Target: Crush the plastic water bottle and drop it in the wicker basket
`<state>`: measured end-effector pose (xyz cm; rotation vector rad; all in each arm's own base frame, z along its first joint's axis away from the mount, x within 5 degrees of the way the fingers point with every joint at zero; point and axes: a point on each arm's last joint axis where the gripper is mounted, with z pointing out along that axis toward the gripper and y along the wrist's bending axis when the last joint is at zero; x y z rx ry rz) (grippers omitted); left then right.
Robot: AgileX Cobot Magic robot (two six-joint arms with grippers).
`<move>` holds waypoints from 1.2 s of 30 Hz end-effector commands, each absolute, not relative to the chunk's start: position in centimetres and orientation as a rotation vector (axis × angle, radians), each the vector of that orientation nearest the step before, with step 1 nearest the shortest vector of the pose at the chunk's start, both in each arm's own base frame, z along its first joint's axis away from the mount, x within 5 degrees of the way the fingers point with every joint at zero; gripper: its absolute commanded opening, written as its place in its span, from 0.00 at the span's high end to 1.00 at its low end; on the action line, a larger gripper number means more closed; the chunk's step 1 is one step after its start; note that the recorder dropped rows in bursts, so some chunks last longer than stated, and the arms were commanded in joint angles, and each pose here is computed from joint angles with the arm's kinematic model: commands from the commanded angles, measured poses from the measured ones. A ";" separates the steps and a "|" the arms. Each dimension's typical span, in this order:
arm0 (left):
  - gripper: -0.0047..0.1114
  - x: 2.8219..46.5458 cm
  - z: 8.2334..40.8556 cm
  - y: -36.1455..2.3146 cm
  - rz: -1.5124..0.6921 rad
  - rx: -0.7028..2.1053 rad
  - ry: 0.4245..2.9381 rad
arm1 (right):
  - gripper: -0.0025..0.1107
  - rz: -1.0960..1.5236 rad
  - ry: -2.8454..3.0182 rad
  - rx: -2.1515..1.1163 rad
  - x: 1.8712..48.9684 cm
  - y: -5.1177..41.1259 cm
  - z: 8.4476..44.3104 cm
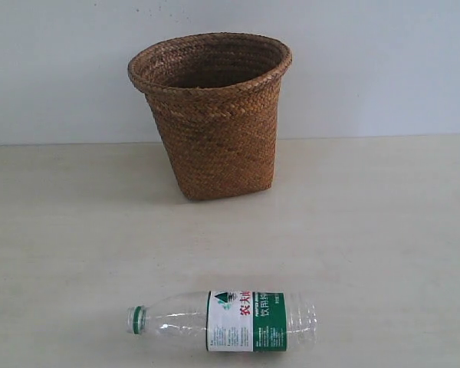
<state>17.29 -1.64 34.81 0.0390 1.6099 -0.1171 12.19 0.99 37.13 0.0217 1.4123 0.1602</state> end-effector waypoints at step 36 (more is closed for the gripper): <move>0.92 25.0 23.9 -11.6 -0.336 1.753 2.009 | 0.98 0.527 2.309 -1.164 25.5 12.4 29.5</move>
